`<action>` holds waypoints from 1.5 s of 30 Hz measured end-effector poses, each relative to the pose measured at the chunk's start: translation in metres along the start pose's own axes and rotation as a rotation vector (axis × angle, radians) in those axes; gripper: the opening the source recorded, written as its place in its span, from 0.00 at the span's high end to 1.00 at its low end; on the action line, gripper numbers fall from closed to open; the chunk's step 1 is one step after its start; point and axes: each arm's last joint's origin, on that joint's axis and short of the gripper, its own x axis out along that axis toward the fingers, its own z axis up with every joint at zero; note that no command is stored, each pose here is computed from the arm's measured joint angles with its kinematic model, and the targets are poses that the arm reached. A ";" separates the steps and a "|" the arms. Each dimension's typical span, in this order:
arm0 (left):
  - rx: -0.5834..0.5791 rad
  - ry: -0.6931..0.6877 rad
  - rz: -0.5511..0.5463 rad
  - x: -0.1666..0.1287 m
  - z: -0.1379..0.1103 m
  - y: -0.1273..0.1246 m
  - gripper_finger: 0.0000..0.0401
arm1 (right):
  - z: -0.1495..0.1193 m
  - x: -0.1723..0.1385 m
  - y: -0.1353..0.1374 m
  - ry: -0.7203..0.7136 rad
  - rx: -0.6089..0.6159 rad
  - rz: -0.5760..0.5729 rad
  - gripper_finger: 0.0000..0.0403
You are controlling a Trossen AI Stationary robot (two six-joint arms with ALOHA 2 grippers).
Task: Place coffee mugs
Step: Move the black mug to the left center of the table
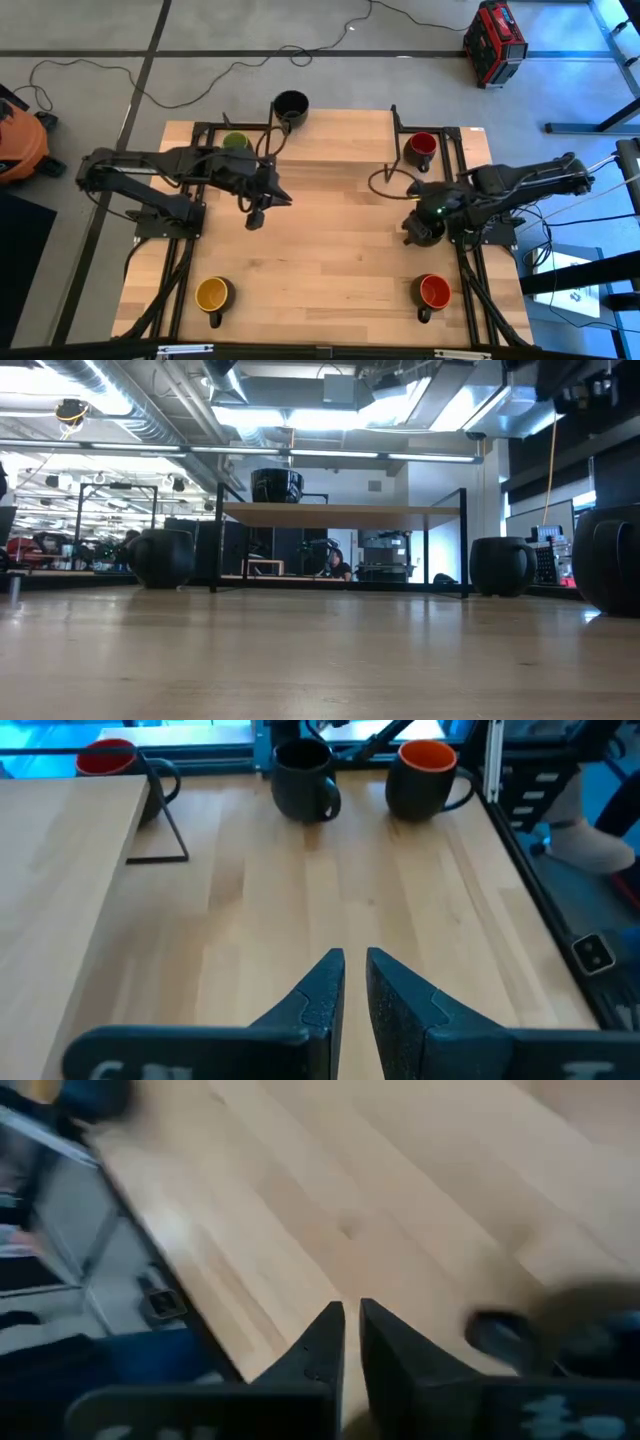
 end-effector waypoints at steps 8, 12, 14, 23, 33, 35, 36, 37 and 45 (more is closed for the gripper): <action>0.023 0.026 0.009 0.002 -0.002 0.000 0.90 | -0.012 0.017 -0.009 0.132 0.083 -0.253 0.59; 0.027 0.025 0.018 0.002 -0.002 0.001 0.90 | -0.013 0.024 -0.017 0.135 0.127 -0.395 0.43; 0.026 0.024 0.024 0.002 -0.002 0.001 0.90 | -0.013 0.029 -0.020 0.112 0.145 -0.433 0.38; 0.026 0.023 0.072 0.002 -0.002 0.003 0.90 | -0.018 0.057 -0.033 0.112 0.231 -0.468 0.40; 0.025 0.017 0.076 0.002 -0.001 0.003 0.90 | -0.019 0.082 -0.043 0.062 0.242 -0.537 0.56; 0.025 0.018 0.076 0.002 -0.001 0.003 0.90 | -0.019 0.087 -0.043 0.057 0.242 -0.522 0.61; 0.024 0.018 0.076 0.002 -0.001 0.003 0.90 | -0.019 0.089 -0.043 0.056 0.238 -0.517 0.64; 0.024 0.017 0.076 0.002 -0.001 0.003 0.90 | -0.019 0.090 -0.043 0.056 0.235 -0.514 0.67; 0.022 0.018 0.076 0.002 -0.001 0.003 0.90 | -0.018 0.092 -0.041 0.079 0.111 -0.490 0.97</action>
